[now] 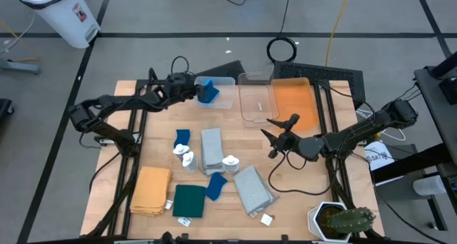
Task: Pick & Place Kitchen Items
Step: Put the blue sponge into the white bin
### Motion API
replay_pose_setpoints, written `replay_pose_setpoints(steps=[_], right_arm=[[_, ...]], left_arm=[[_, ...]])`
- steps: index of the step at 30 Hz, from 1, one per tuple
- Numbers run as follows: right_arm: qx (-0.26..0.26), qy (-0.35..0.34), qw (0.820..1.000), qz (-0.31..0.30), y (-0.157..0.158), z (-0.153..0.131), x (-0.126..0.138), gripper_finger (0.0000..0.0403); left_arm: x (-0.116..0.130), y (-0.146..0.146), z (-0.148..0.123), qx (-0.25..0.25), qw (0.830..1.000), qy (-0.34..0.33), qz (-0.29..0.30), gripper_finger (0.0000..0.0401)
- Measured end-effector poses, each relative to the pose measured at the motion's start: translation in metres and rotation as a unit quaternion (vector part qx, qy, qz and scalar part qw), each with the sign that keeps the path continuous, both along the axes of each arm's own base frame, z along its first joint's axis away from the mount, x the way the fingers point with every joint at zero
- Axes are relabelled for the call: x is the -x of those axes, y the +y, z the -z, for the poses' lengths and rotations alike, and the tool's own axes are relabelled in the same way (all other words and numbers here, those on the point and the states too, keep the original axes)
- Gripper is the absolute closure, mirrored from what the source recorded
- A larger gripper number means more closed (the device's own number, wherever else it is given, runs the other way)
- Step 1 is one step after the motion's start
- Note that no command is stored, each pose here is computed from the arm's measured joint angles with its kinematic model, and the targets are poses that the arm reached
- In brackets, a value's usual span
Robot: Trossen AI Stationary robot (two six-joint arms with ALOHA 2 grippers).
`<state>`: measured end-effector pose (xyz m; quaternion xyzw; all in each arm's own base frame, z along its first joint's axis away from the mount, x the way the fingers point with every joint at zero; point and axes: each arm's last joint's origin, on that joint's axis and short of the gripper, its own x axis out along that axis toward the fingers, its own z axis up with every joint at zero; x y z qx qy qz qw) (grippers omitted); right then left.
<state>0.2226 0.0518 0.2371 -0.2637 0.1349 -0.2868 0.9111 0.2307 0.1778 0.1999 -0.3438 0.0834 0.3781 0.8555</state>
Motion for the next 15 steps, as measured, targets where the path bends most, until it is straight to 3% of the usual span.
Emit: replay_pose_setpoints(steps=[5,15], right_arm=[[0.0,0.0,1.0,0.0,0.0,0.0,0.0,0.0224],[0.0,0.0,1.0,0.0,0.0,0.0,0.0,0.0223]], left_arm=[[0.001,-0.003,-0.018,-0.032,0.999,-0.027,0.034,0.0186],[0.011,-0.021,-0.065,-0.11,0.988,-0.077,0.079,0.0203]])
